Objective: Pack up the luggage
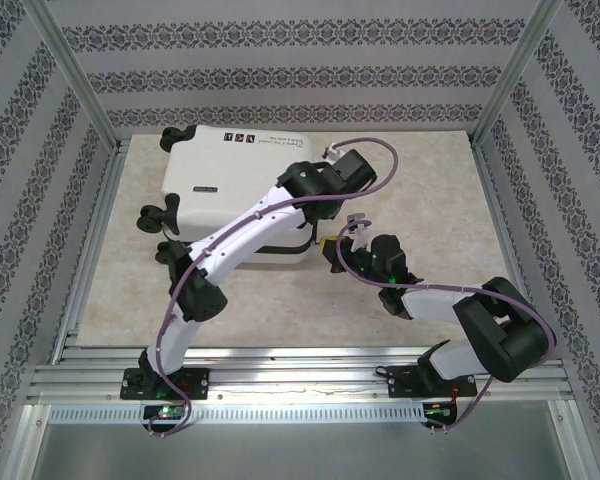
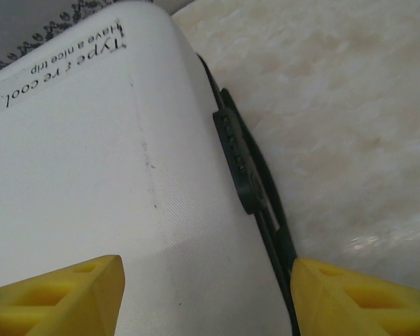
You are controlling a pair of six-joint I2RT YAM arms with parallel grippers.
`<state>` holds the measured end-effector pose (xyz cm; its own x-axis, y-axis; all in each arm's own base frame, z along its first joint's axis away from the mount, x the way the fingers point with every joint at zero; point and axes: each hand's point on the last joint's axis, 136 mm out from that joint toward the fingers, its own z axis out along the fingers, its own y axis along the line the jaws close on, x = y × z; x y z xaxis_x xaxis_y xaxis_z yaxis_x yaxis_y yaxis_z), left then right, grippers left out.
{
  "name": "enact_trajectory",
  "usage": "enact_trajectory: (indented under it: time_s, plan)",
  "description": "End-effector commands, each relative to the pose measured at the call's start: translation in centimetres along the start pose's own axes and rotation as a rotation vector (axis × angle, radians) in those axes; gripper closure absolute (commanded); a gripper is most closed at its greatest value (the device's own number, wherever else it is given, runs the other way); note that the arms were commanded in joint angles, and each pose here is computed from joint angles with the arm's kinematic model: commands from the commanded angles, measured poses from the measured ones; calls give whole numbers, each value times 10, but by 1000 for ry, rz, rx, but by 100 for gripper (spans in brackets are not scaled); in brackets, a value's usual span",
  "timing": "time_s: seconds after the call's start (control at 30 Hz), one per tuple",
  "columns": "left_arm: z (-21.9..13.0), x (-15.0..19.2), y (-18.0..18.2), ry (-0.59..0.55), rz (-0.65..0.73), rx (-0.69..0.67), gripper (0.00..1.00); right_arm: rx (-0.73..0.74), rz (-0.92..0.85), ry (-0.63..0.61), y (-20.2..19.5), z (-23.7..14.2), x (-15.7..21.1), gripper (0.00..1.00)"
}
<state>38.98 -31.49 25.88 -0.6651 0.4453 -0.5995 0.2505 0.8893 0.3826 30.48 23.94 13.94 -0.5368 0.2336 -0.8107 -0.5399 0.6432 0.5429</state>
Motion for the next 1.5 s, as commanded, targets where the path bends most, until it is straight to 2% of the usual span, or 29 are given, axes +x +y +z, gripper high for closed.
enact_trajectory:
  time_s: [0.0,0.33,0.67,1.0,1.47]
  plan:
    - [-3,22,19,88,115,-109,35,-49,-33,-46,14,-5,-10,100]
    - [8,39,26,153,135,-185,31,2,-23,-81,-1,-4,-19,100]
    - [17,64,39,257,175,-236,37,52,-27,-138,-22,-2,-46,100]
    - [16,72,33,270,172,-166,43,108,-40,-197,-48,4,-73,100]
    - [16,85,32,289,171,-138,44,125,-33,-248,-75,29,-104,100]
